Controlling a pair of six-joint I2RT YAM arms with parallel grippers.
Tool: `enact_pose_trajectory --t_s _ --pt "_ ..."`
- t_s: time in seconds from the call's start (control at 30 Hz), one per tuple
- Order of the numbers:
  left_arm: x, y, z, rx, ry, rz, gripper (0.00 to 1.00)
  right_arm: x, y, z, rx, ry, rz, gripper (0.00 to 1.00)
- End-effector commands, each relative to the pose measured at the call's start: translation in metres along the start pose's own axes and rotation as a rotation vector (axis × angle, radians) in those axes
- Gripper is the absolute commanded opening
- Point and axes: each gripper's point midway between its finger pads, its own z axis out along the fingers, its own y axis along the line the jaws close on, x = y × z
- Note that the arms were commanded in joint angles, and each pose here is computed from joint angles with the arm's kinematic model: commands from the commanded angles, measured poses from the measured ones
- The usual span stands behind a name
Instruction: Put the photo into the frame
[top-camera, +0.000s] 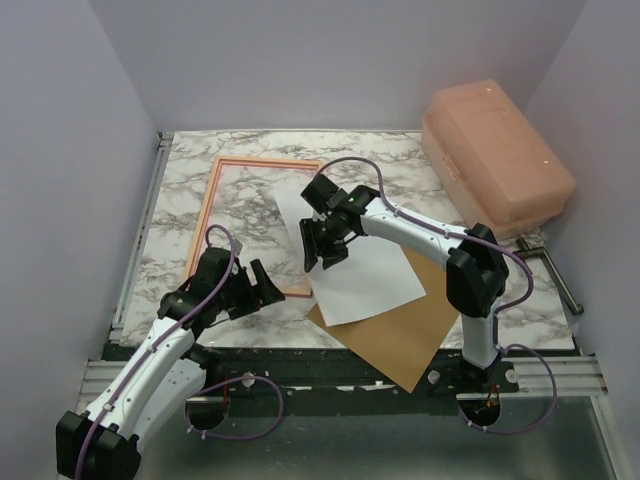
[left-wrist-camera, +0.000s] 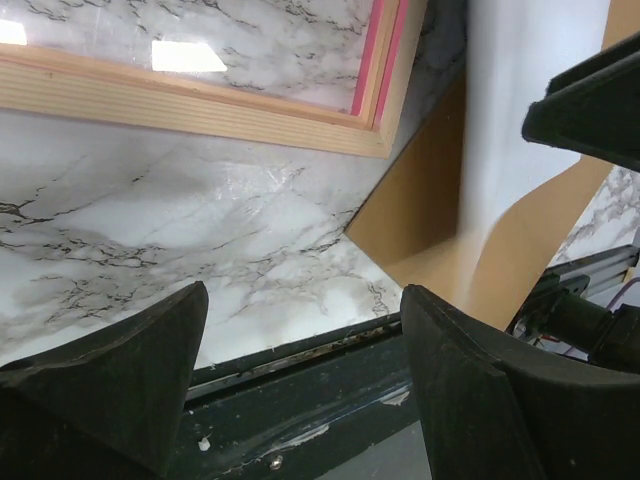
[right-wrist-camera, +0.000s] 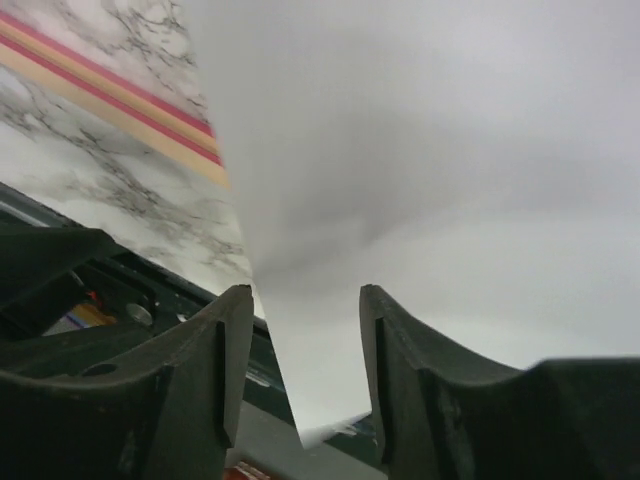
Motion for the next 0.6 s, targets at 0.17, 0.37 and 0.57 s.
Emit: enact_pose_trajectory --t_s 0.17,0.37,0.57 --pt "0.004 -0.017 0.005 0.12 0.011 -0.036 0.79 -0.003 0.018 -0.011 -0.135 -0.075 0.021 0.73" --pt "0.01 -0.036 0.014 0.254 0.039 -0.08 0.75 0.012 -0.006 -0.014 -0.136 -0.062 0.059 0.75" --pt "0.016 -0.046 0.024 0.308 0.064 -0.093 0.72 0.031 -0.05 -0.017 -0.166 -0.047 0.149 0.75"
